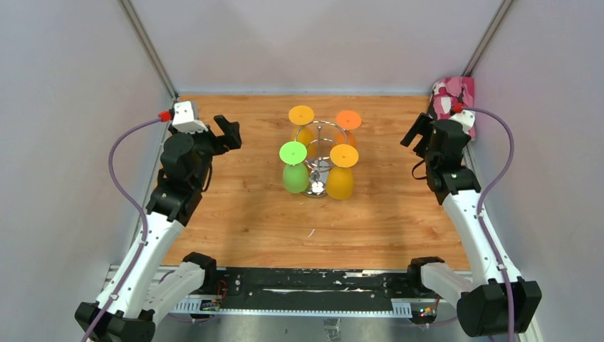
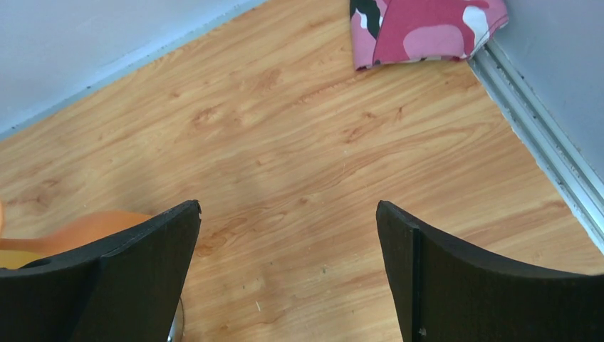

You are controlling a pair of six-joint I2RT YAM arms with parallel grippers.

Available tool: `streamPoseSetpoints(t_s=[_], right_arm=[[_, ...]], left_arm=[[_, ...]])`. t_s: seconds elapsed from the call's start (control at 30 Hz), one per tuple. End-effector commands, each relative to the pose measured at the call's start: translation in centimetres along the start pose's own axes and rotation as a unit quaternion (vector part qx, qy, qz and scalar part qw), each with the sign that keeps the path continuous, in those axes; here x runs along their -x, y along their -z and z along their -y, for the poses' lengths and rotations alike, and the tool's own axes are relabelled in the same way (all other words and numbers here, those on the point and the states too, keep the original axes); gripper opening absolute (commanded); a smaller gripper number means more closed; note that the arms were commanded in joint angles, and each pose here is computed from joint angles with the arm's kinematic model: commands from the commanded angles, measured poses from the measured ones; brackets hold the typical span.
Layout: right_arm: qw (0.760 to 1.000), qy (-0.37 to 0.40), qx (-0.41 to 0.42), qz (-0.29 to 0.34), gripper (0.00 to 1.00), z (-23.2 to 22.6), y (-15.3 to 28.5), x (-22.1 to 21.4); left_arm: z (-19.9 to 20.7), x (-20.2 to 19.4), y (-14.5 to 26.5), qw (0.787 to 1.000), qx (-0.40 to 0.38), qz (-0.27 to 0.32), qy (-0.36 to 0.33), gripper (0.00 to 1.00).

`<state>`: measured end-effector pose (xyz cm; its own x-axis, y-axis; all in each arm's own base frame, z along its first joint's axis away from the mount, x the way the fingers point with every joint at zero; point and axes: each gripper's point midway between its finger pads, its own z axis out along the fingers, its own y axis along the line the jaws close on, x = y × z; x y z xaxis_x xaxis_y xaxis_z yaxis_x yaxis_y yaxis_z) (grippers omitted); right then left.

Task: Take the wine glass off the wine glass rack

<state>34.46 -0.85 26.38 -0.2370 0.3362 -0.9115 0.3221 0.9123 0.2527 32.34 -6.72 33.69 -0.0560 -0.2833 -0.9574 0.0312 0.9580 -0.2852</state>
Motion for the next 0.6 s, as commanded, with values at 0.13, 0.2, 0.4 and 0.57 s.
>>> streamPoseSetpoints(t_s=[0.13, 0.2, 0.4, 0.57], right_arm=[[1.000, -0.001, -0.019, 0.016, 0.99, 1.1, 0.2, 0.0], [0.999, 0.026, -0.003, 0.033, 0.96, 1.1, 0.3, 0.1], [0.998, 0.059, 0.030, 0.003, 0.93, -0.6, -0.2, 0.4], [0.993, 0.033, 0.111, -0.010, 0.93, -4.0, -0.5, 0.2]], left_arm=[[-0.5, -0.2, 0.2, 1.000, 0.008, 0.005, -0.008, 1.00], [-0.7, -0.8, -0.1, 1.000, 0.013, 0.001, -0.006, 1.00], [-0.8, -3.2, -2.4, 0.998, 0.036, -0.051, -0.005, 1.00], [0.8, -5.4, -3.8, 0.994, -0.005, -0.101, 0.026, 0.97]])
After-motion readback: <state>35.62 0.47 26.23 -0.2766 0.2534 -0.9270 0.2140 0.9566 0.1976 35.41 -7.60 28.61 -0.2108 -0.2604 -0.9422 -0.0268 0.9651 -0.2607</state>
